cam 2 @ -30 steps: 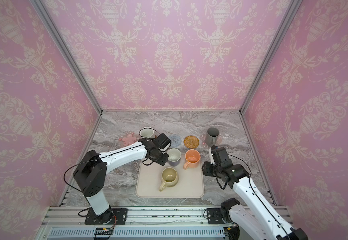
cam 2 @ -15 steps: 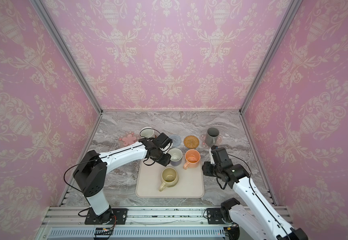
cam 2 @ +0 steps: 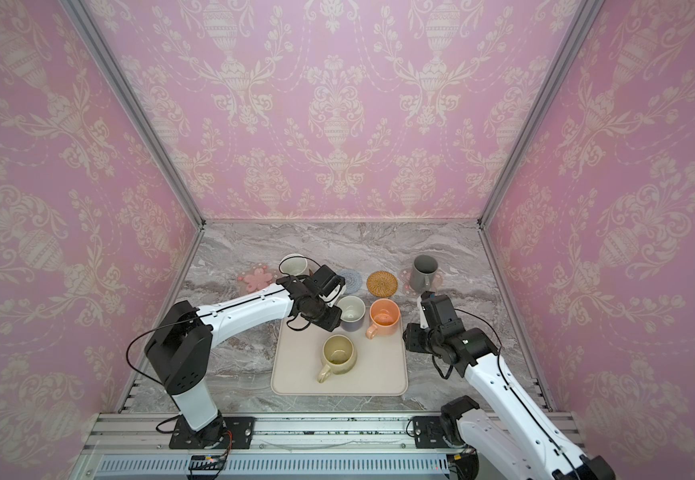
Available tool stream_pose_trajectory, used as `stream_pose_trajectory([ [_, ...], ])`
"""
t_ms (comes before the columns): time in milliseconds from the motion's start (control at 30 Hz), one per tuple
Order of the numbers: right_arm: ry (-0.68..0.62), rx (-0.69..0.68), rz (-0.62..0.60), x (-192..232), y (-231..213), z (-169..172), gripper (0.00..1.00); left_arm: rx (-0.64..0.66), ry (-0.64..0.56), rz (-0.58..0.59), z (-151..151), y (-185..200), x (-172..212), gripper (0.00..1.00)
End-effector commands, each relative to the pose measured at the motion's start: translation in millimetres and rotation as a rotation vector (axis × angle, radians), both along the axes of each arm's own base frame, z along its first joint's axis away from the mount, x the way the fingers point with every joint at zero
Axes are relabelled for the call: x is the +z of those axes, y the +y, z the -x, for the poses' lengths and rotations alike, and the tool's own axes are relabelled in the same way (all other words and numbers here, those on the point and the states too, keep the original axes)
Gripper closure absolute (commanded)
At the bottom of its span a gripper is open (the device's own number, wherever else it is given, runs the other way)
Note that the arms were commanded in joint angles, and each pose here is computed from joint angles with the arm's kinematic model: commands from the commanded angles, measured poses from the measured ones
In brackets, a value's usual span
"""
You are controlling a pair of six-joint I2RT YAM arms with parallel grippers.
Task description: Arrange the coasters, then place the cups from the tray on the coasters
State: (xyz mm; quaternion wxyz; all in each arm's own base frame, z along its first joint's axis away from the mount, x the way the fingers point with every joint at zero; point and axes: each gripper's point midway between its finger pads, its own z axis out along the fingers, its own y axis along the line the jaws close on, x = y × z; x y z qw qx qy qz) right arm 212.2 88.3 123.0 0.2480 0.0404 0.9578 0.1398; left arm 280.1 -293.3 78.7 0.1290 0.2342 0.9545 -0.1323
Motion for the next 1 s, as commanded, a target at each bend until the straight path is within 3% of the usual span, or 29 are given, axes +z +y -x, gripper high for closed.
stream_pose_trajectory([
  [0, 0.008, -0.013, 0.009, 0.2, -2.2, 2.8, 0.53, -0.022, -0.017, 0.007, 1.4, 2.3, 5.8, 0.6],
  [67, 0.003, -0.014, 0.007, 0.5, -2.4, 3.0, 0.53, -0.028, -0.008, 0.011, 3.7, 1.5, 7.3, 0.64],
  [333, 0.015, -0.008, 0.014, -3.7, -1.8, 3.1, 0.53, -0.028, 0.003, -0.012, 7.5, 6.0, 1.4, 0.64],
  [633, 0.019, -0.008, 0.018, -4.9, -1.6, 2.9, 0.53, -0.046, -0.004, 0.005, 3.4, -1.9, 2.9, 0.56],
  [967, 0.014, -0.009, 0.02, -3.8, -1.9, 3.9, 0.53, -0.106, -0.018, 0.029, 0.7, -12.6, -1.4, 0.55],
])
